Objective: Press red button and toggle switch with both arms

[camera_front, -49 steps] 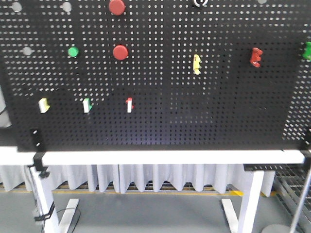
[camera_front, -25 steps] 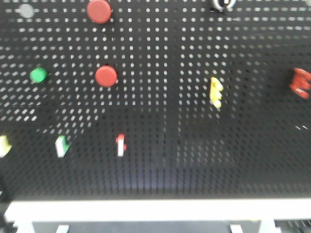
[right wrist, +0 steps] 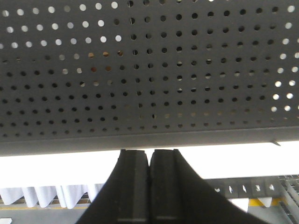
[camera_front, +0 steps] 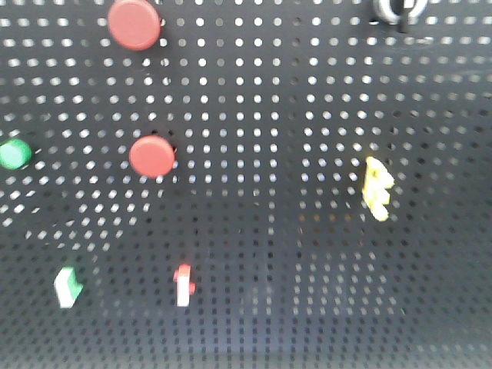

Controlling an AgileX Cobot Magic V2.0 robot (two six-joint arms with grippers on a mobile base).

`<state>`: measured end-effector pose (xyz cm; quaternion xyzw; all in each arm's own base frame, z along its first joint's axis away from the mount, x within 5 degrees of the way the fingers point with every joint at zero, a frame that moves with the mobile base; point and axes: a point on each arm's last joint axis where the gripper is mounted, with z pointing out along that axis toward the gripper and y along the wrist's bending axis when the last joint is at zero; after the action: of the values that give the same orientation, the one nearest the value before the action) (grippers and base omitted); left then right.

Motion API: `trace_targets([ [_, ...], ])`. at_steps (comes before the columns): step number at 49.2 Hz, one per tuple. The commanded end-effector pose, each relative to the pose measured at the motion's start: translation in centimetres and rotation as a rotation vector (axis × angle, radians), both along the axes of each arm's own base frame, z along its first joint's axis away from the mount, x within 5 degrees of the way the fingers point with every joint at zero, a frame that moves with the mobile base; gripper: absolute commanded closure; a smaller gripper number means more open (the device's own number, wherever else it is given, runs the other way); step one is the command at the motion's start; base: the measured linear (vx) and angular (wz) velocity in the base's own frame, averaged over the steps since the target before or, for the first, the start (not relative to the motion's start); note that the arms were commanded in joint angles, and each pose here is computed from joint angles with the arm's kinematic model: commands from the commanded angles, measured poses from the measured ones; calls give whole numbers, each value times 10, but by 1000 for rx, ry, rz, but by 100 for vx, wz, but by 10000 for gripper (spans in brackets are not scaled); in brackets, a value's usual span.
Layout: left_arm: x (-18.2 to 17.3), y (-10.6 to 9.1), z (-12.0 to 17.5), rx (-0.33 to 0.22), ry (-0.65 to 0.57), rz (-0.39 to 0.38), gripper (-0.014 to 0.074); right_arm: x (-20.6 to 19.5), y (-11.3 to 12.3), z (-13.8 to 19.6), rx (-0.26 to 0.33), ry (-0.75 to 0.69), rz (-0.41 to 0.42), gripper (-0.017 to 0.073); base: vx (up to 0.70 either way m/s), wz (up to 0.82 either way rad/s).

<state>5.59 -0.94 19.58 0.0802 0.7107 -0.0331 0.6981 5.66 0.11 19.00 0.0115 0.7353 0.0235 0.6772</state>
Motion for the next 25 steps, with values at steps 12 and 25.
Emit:
trace_targets([
  [12,0,1,-3,-21,-63,7,591,-1,0,5,-7,-89,-1,562,7,0],
  [25,0,1,-3,-21,-63,7,591,-1,0,5,-7,-88,-1,562,2,0],
])
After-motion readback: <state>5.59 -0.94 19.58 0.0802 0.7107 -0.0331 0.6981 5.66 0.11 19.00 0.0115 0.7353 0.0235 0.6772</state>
